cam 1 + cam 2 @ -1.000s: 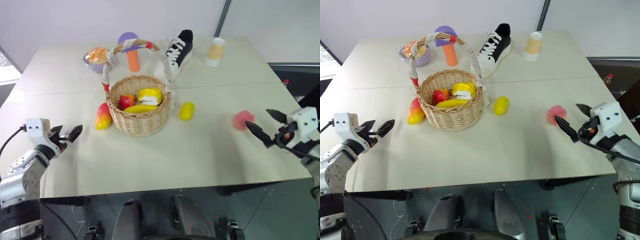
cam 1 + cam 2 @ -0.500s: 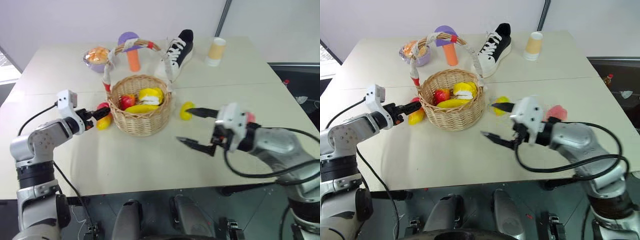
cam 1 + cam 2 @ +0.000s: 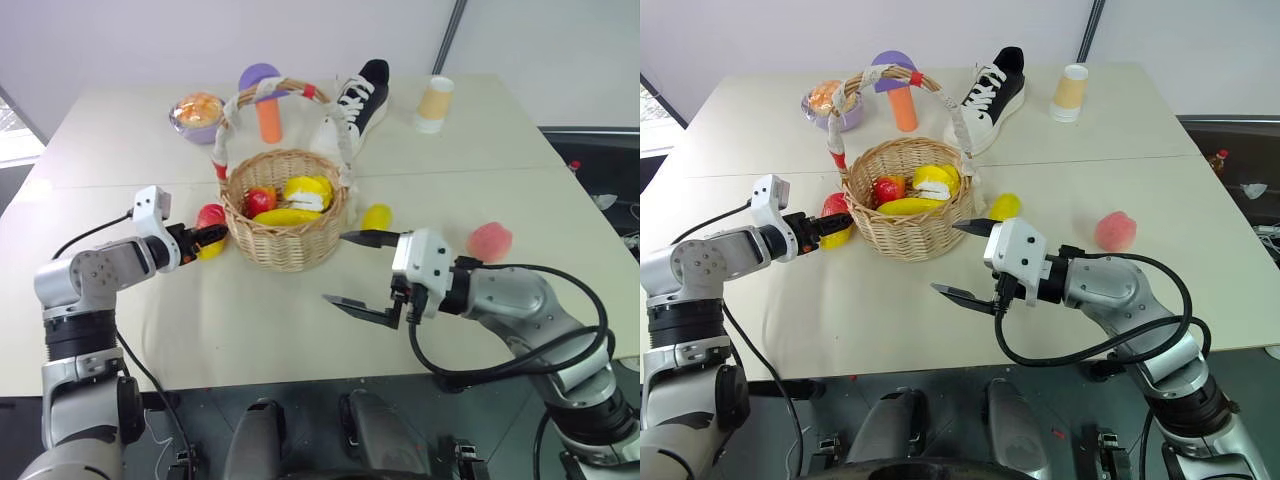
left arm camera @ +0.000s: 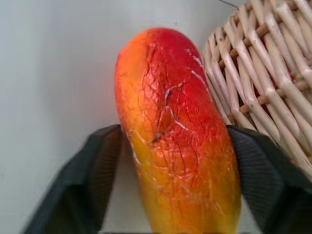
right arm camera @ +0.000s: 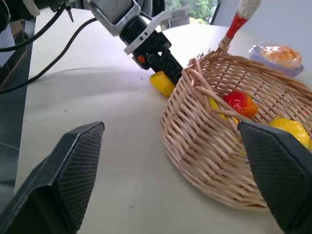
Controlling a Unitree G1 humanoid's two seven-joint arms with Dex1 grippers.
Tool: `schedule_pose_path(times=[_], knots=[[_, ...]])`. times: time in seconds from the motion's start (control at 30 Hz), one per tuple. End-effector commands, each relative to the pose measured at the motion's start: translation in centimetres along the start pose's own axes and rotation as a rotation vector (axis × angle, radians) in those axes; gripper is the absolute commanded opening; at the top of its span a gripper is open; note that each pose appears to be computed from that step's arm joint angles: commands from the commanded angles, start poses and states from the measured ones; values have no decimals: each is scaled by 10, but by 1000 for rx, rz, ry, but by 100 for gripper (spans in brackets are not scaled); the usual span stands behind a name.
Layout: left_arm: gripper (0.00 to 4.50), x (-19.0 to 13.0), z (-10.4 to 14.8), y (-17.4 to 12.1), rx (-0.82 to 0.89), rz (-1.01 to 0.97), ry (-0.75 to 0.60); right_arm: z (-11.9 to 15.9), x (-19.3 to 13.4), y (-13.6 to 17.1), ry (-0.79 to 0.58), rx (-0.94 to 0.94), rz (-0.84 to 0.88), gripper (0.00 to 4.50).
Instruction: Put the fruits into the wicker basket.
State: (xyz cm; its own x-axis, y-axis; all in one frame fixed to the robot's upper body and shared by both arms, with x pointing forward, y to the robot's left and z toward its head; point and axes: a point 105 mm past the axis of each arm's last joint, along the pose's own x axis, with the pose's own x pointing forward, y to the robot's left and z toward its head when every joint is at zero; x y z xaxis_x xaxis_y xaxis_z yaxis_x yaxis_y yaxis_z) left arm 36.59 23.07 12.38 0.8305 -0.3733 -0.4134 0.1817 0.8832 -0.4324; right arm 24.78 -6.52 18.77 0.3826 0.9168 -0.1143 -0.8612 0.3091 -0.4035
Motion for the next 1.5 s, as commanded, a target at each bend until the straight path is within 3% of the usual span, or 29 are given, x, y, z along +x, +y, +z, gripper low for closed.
schedule_pose_path(times=[0.03,0.2,0.33,0.4,0.5,0.57,0.73,0.93,1.1,1.27,1.5], knots=[[180,-4,11,4,24,35,-21,8,2,1,-34,-35,-3,450],[180,-15,23,18,93,112,-85,10,4,0,-42,-52,-6,450],[180,-50,47,20,201,91,-221,14,1,-6,-46,-64,-15,450],[180,-89,53,-22,367,-160,-304,13,-6,-18,-32,-68,-35,450],[180,-116,36,-75,513,-433,-261,8,-14,-33,-2,-70,-61,450],[180,-112,31,-96,605,-470,-232,4,-16,-41,14,-70,-77,450],[180,-69,46,-131,769,-388,-266,-1,-16,-52,23,-69,-107,450],[180,-32,51,-143,832,-345,-245,-12,-19,-69,45,-17,-237,450],[416,-30,56,-152,859,-398,-293,-46,-29,-97,112,179,-501,450],[416,-41,51,-161,903,-490,-349,-76,-33,-118,157,468,-765,450],[416,-46,35,-153,939,-513,-303,-91,-13,-121,136,808,-838,450]])
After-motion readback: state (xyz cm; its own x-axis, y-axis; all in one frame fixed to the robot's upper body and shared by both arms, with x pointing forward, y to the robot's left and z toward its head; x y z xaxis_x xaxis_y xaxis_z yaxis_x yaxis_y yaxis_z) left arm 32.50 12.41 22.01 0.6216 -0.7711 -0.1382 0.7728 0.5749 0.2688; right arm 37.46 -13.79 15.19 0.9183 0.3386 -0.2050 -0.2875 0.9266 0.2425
